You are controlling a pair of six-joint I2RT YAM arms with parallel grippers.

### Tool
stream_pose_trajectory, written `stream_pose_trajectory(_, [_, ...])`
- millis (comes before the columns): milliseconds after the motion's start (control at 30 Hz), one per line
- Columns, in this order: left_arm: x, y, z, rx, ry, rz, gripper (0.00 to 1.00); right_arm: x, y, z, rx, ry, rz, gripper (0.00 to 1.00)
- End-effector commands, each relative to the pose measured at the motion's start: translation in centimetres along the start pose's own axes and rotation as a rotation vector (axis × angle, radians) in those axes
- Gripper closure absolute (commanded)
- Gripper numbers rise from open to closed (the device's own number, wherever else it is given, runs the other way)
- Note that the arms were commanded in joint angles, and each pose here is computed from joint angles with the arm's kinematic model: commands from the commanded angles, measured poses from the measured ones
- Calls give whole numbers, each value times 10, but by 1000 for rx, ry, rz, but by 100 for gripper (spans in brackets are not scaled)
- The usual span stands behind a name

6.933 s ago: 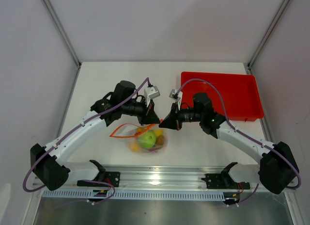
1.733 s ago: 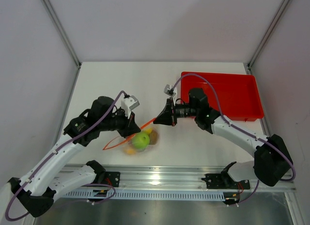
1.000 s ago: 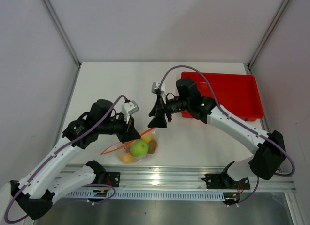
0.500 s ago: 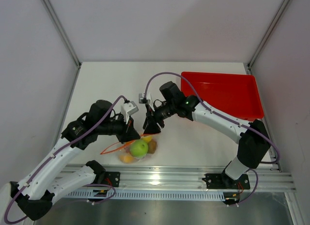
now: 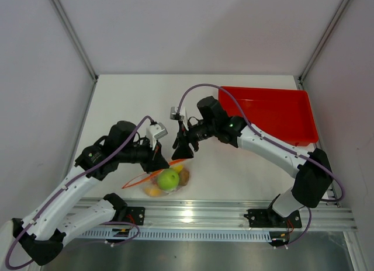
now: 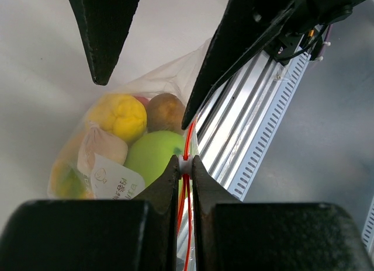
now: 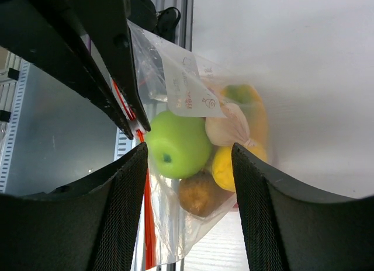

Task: Place the food in the zip-top bag and seal the zipper
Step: Zip the zipper food storage bag at the center of the board.

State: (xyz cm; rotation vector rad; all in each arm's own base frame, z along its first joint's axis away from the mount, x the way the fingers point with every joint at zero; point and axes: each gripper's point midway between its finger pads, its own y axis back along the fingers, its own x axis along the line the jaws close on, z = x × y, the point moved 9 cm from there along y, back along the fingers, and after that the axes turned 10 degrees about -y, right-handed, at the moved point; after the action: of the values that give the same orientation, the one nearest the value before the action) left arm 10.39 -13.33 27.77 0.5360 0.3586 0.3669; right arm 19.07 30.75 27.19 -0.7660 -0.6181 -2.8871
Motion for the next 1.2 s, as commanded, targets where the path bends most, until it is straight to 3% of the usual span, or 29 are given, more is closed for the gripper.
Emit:
stream_pose_trajectory(0, [0,-1,3,-24,-28,-11,100,18,10,20,-71,78,31,38])
stream_pose_trajectory(200, [-1,0,5,-32,-29,-15,99,22,1,11,-5,57,141,41])
stream_pose_trajectory(600, [-2,4,9,-47,-40,3,99,24,-20,1,86,43,163,51])
stream_pose_trajectory(800, [-2,5,9,-47,-40,8,99,22,-20,-2,89,39,141,69])
stream_pose_trajectory(1000, [-2,6,9,-46,-39,10,99,20,-19,-5,80,22,93,100])
stream_pose_trajectory(1167, [-2,8,8,-52,-37,24,99,5,-13,-5,-16,-31,-94,100])
